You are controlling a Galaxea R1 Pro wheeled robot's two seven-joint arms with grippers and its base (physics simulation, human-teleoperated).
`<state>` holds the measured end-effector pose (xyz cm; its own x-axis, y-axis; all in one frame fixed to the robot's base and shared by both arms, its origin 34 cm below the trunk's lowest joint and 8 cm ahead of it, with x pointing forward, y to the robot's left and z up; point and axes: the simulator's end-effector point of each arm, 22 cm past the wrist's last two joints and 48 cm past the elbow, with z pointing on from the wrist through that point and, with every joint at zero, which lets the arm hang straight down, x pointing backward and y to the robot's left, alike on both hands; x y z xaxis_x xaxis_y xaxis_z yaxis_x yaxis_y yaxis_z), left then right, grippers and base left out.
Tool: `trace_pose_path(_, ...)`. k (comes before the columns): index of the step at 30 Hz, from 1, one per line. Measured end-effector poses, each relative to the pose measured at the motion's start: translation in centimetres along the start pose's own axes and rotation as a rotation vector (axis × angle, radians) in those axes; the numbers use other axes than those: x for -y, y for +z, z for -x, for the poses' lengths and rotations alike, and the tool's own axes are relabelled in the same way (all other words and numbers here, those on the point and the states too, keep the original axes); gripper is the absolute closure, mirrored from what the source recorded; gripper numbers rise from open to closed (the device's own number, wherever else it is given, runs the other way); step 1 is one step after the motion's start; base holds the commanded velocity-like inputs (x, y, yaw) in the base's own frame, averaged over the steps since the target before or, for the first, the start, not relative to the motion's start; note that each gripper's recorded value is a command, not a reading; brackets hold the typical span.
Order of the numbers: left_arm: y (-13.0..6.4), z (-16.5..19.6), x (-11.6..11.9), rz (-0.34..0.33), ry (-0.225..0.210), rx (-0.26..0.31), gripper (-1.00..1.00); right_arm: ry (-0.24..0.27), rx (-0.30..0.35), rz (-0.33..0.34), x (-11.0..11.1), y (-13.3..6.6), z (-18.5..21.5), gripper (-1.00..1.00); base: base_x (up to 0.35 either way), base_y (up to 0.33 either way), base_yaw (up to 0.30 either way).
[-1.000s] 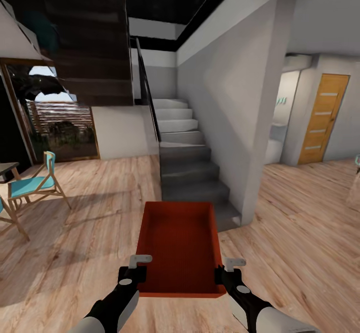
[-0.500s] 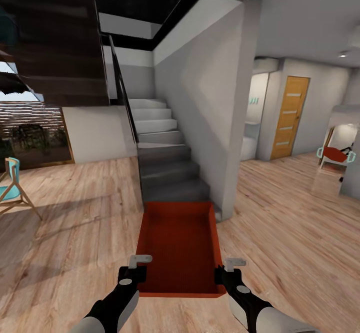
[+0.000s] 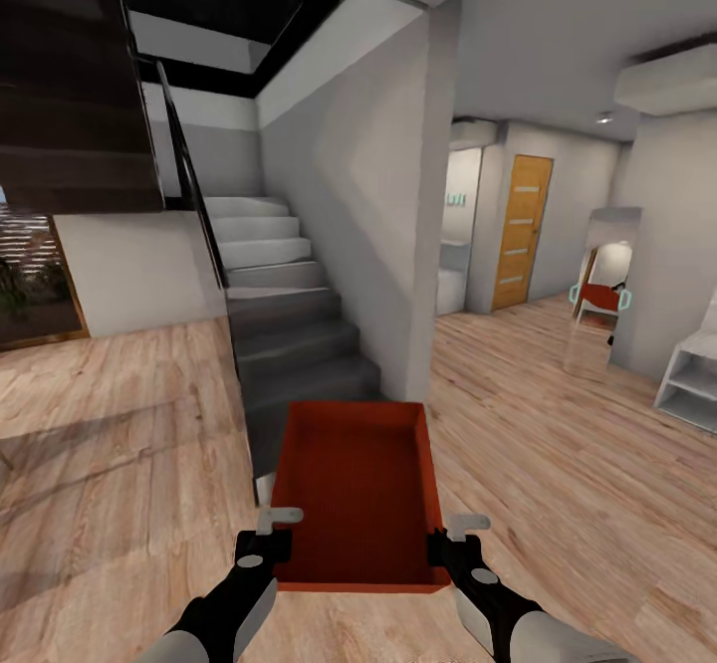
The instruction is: Move the two storage containers from the living room to the garage. In the garage, place one container on the floor and stack the other container on top of it (either order is fine).
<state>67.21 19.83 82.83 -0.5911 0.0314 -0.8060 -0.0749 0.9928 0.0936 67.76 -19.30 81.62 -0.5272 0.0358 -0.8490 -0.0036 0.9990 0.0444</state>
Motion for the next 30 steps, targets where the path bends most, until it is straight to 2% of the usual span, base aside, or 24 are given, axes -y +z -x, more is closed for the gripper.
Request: trace_pose_path(30, 0.01, 0.02, -0.03, 0.001, 0.000, 0.001, 1.00, 0.001, 0.001, 0.000, -0.04, 0.00, 0.05, 1.00, 0.000, 0.000, -0.281)
